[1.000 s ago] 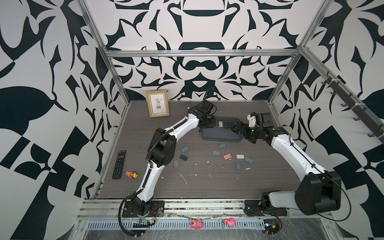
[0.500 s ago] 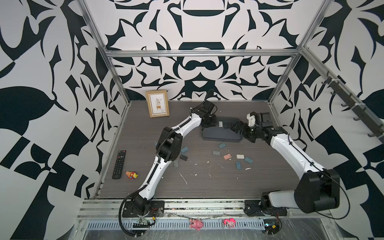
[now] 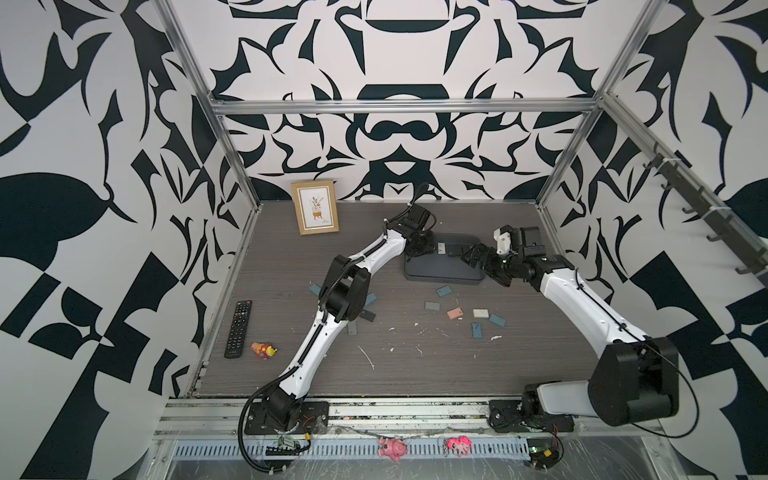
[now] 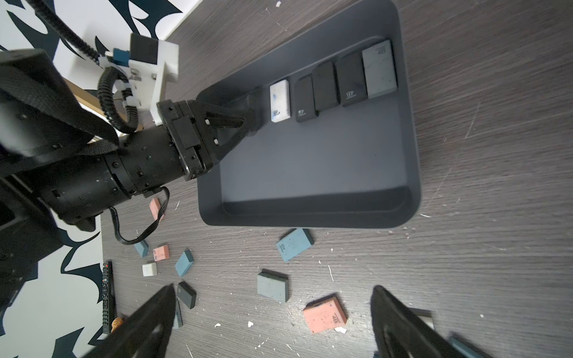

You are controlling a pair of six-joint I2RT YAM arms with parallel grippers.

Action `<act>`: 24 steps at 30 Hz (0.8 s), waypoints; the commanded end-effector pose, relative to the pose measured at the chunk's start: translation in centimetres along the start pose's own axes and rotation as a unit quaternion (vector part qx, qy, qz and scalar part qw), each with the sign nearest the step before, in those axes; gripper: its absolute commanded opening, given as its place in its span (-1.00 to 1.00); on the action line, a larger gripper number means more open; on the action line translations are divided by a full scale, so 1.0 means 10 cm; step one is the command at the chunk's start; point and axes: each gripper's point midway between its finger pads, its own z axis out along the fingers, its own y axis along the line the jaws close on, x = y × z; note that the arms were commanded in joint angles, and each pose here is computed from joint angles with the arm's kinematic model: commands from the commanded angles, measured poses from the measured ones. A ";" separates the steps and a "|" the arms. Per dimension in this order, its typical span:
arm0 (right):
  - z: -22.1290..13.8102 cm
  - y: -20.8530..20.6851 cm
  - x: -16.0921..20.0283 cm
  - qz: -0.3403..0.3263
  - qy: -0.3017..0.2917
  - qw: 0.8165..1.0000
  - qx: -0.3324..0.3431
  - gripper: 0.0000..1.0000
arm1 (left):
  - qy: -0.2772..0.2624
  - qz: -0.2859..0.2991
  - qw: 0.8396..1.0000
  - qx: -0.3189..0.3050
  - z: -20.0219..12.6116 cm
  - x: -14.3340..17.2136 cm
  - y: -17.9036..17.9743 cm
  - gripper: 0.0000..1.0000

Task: Put the eraser in the storage box
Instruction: Place the eraser in the storage box.

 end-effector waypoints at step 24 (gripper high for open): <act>-0.03 -0.04 -0.12 0.003 -0.014 1.000 -0.006 0.98 | -0.002 -0.020 1.000 0.006 0.22 -0.02 0.05 -0.28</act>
